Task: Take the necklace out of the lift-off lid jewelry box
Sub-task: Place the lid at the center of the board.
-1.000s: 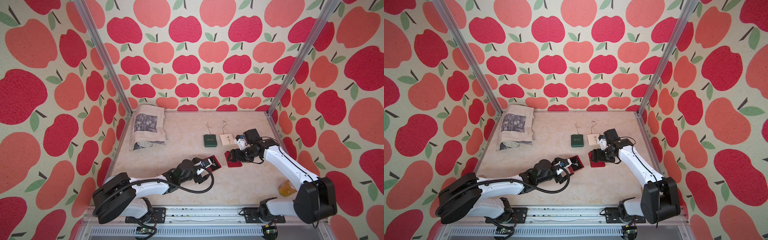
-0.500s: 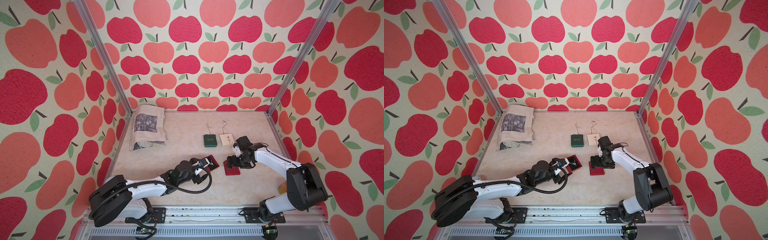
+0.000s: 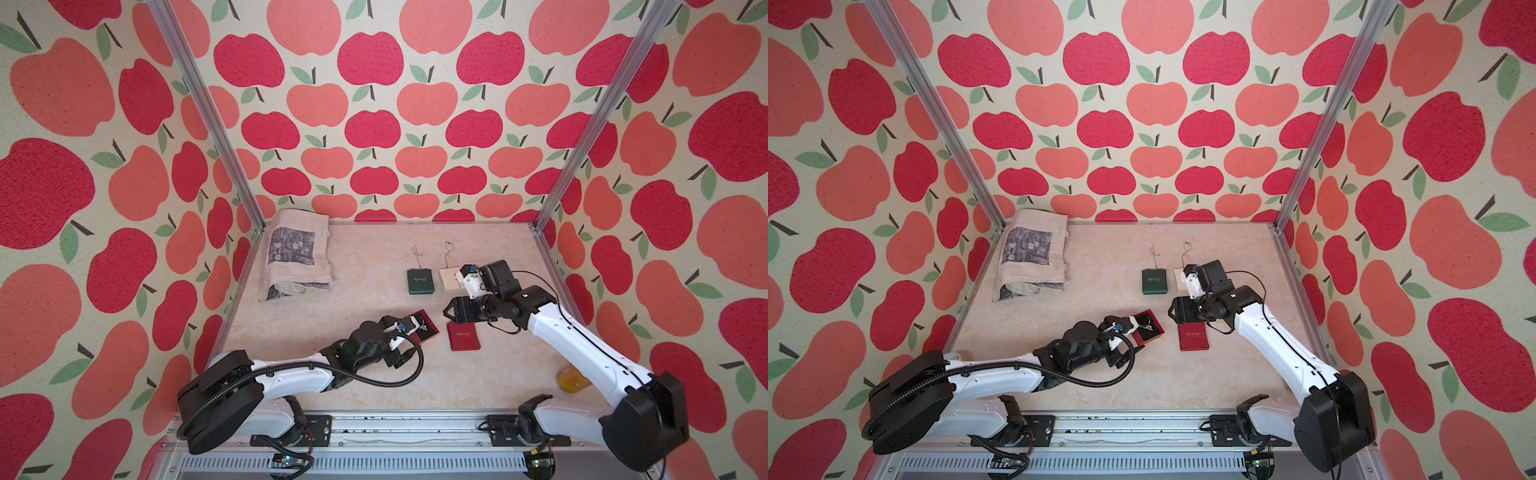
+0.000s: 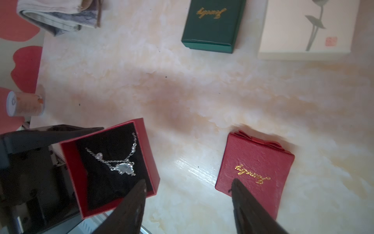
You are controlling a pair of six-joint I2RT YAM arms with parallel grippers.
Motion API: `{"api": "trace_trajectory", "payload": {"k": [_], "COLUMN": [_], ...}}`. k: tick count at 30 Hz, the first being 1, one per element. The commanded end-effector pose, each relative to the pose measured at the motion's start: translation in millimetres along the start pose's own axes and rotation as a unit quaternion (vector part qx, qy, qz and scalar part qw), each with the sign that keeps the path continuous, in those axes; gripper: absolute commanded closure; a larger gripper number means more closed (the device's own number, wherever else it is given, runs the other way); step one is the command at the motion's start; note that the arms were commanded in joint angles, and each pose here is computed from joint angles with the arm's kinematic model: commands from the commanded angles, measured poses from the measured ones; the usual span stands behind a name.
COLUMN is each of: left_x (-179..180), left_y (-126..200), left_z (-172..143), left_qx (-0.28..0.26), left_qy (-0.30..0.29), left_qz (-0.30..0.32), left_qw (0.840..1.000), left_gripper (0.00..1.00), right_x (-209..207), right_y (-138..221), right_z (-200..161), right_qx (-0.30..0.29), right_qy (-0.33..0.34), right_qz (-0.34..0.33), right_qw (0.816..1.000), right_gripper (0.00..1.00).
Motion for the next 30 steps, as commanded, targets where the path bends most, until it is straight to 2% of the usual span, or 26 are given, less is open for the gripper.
{"api": "trace_trajectory", "payload": {"k": [1, 17, 30], "left_x": [1, 1, 2], "left_y": [3, 10, 10], "left_z": [4, 11, 10], "left_qx": [-0.005, -0.018, -0.018], "left_qy": [0.006, 0.007, 0.006], "left_qz": [0.001, -0.001, 0.001], "left_qw": [1.000, 1.000, 1.000], "left_gripper": [0.28, 0.28, 0.27], "right_x": [23, 43, 48], "right_y": [0, -38, -44], "right_z": [2, -4, -7], "right_qx": [0.002, 0.037, 0.047], "right_qy": [0.008, 0.022, 0.026], "right_qz": [0.047, 0.078, 0.087], "right_qw": [0.999, 0.996, 0.995], "right_gripper": [0.50, 0.64, 0.91]}}
Point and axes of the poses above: each gripper's point midway between its finger pads, its own y axis back along the fingers, its own x axis along the line the jaws close on, z = x × y, the point moved 2 cm from there along y, back along the fingers, and after that the axes turned 2 degrees about y, right-handed, at the moved point
